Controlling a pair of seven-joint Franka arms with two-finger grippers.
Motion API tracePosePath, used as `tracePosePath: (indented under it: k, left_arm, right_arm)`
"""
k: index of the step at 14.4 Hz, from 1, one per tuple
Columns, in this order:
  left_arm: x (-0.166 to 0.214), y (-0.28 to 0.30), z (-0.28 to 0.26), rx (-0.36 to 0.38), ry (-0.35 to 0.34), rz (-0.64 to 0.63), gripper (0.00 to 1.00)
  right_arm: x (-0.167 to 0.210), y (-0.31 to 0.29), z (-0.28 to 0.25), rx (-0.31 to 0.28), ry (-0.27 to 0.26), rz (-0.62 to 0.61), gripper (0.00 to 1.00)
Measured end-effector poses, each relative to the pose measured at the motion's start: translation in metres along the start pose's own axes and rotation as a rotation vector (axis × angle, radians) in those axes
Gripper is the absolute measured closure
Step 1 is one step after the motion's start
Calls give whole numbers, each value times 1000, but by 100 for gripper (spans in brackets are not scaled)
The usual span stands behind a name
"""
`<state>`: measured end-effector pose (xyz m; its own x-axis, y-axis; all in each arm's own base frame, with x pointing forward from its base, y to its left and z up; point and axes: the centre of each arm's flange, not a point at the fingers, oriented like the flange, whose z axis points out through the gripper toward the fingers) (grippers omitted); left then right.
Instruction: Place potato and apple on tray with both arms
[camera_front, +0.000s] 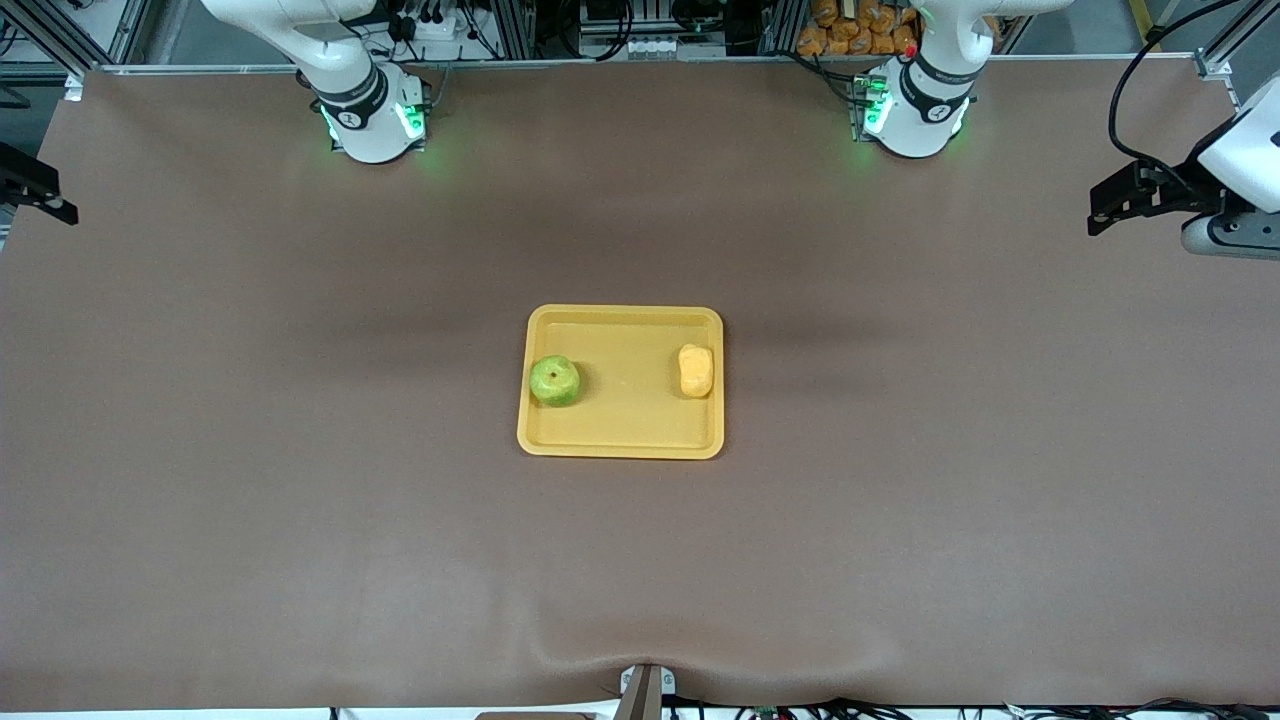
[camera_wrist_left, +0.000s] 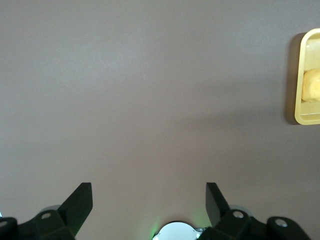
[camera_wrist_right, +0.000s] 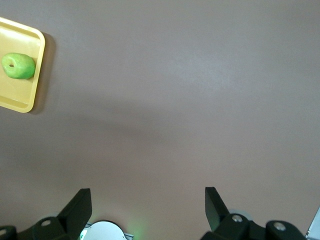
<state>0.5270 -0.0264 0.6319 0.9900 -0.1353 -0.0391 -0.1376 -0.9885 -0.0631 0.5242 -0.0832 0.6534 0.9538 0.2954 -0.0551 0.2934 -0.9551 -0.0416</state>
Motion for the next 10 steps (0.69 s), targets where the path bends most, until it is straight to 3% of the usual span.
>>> tracePosePath:
  k: [4,10]
  left_arm:
    - [-1,-9,1,-1,-2,-16,0]
    - [-1,-9,2,-1,-3,-17,0]
  right_arm:
    - [6,-13,1,-21,-12,-19,0]
    - [10,-26,2,-20,-24,129,0]
